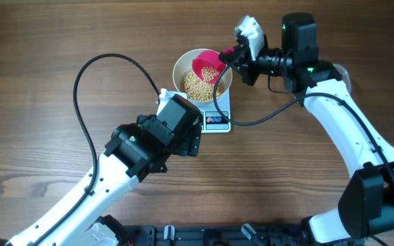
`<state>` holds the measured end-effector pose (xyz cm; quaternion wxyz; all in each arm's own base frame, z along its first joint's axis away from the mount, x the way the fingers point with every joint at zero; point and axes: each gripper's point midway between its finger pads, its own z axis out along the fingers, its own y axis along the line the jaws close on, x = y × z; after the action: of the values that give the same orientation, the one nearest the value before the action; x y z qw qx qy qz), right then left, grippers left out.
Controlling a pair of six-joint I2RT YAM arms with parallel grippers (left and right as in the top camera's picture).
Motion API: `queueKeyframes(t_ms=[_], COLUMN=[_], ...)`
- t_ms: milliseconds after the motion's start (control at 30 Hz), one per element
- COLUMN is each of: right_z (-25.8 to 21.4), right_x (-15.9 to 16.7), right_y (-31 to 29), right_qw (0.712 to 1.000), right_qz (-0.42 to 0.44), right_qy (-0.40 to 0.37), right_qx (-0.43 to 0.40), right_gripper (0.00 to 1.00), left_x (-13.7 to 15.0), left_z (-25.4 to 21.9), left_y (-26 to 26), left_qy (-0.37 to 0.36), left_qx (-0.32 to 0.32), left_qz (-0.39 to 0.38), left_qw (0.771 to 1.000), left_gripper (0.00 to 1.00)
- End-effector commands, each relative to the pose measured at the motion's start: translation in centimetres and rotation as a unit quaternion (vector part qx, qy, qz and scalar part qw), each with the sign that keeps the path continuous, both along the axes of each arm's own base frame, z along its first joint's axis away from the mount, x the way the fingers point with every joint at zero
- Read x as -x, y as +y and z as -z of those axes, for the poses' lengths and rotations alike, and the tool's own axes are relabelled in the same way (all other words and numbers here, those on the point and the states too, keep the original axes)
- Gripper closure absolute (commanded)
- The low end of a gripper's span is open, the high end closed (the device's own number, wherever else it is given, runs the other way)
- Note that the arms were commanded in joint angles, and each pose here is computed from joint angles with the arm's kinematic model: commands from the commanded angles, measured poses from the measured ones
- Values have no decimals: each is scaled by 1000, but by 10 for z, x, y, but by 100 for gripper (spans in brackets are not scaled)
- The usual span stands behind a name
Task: Scoop item into bowl and weigh 150g on scale
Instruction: 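Tilt the scoop gradually with the right gripper, trickling soybeans into the bowl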
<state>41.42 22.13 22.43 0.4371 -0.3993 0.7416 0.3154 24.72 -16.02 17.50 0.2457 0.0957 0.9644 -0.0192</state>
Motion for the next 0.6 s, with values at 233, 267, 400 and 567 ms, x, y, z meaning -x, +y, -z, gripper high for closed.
queueKeyframes(t_ms=[233, 267, 400, 567], right_z=[-19, -19, -19, -19], right_x=[0, 0, 0, -1], right_y=[-1, -1, -1, -1], right_qw=[1000, 1000, 1000, 1000], right_qz=[8, 8, 8, 10], right_qy=[-19, -19, -19, -19], right_qx=[-3, -3, -3, -2], right_gripper=[96, 96, 96, 96], left_x=[0, 0, 0, 0], left_z=[1, 1, 1, 1], left_y=[2, 2, 2, 2], left_qy=[0, 0, 1, 1], left_qx=[-1, -1, -1, -1], left_qz=[-3, -3, -3, -3], left_qw=[1000, 1000, 1000, 1000], left_gripper=[0, 0, 0, 0])
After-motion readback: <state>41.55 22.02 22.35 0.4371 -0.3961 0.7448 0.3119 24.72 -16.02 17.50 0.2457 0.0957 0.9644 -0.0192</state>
